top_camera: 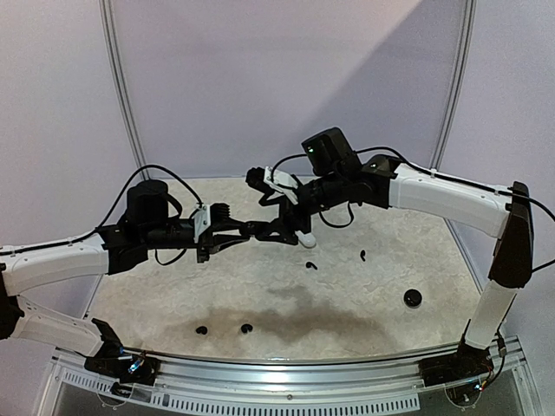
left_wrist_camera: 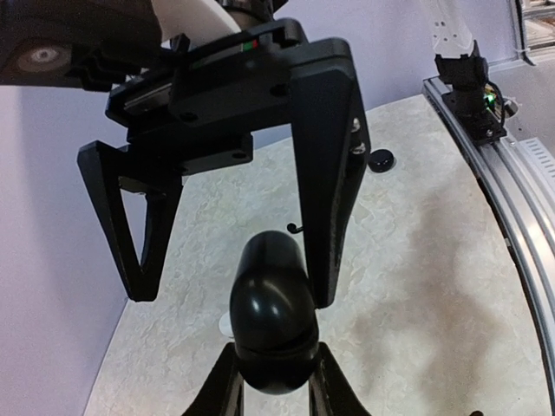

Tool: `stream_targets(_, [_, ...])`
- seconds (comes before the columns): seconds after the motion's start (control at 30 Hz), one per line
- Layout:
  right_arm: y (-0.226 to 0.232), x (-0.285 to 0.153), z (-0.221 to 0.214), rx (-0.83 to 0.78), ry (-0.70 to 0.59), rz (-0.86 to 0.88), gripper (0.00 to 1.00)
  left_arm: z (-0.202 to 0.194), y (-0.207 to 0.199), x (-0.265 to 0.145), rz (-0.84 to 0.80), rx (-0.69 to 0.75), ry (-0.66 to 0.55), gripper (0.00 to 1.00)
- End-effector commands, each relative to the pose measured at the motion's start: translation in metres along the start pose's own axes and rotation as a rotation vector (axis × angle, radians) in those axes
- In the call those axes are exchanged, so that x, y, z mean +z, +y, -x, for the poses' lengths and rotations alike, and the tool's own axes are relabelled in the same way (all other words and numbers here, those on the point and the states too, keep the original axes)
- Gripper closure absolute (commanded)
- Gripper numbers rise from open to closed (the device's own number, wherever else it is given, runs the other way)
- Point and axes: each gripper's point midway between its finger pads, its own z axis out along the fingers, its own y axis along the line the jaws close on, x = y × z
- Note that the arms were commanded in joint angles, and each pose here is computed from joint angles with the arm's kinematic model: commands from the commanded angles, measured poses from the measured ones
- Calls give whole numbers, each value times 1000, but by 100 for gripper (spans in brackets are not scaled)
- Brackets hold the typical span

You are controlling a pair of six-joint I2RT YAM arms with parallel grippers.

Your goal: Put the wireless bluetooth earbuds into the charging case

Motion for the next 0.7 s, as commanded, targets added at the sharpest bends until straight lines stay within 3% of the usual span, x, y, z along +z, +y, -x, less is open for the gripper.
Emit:
stream_targets(0.0, [-23,-9,22,3,-76,-54,8,-15,-22,1,-90,-24,52,100])
stream_targets(0.43, [-24,-4,12,25,-53,-40,10,-4,-16,0,-54,-28,0,100])
stream_targets(0.67, [-26,-2,5,43,-34,-20,10,9,-9,-2,-23,-236,-102,100])
